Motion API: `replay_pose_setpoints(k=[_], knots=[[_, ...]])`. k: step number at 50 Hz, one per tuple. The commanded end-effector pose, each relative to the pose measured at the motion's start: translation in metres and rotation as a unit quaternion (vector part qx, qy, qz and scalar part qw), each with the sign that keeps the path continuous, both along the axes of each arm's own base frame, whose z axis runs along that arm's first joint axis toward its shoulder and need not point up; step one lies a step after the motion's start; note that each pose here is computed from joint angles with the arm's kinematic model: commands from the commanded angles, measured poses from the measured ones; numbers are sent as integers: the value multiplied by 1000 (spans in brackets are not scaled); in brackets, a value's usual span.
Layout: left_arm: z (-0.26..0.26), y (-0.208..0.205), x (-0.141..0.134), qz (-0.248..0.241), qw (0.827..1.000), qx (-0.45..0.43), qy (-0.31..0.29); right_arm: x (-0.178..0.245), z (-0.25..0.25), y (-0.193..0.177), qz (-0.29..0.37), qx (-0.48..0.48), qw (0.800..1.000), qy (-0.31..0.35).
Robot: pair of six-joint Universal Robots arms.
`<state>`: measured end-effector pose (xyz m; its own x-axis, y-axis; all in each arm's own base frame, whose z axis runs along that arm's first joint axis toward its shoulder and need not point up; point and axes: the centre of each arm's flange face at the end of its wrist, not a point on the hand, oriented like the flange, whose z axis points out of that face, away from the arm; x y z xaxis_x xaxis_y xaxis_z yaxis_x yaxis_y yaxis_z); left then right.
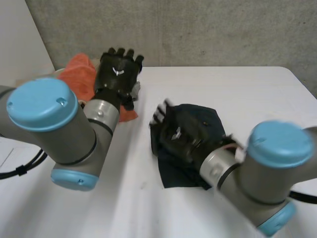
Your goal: Fold the laundry.
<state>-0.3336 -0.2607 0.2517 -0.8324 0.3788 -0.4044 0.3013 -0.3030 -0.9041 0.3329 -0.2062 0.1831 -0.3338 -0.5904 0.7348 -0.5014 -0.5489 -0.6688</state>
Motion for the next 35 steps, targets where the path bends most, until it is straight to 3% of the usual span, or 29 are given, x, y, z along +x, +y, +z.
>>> replay_pose_setpoints(k=[1, 2, 5, 6, 10, 15, 23, 31, 35], knots=[[32, -8, -12, -15, 998, -28, 61, -38, 66, -39, -81, 186, 945, -257], [36, -9, -15, -24, 996, -27, 76, -49, 71, -51, -102, 222, 926, -289], [24, -8, -29, -50, 995, -4, 85, -70, 70, -71, -148, 256, 905, -306], [11, 1, -47, -85, 993, 15, 80, -83, 65, -82, -179, 272, 896, -301], [-18, 24, -82, -156, 985, 59, 50, -101, 43, -100, -232, 316, 878, -273], [-58, 26, -101, -169, 980, 107, 19, -102, 20, -106, -255, 356, 868, -236], [-99, 21, -100, -96, 984, 147, -24, -96, -2, -105, -243, 397, 860, -211], [-126, 29, -73, -22, 973, 183, -138, -93, -22, -109, -248, 405, 859, -190], [-133, 31, -65, 5, 968, 176, -178, -82, -36, -104, -234, 401, 871, -158]])
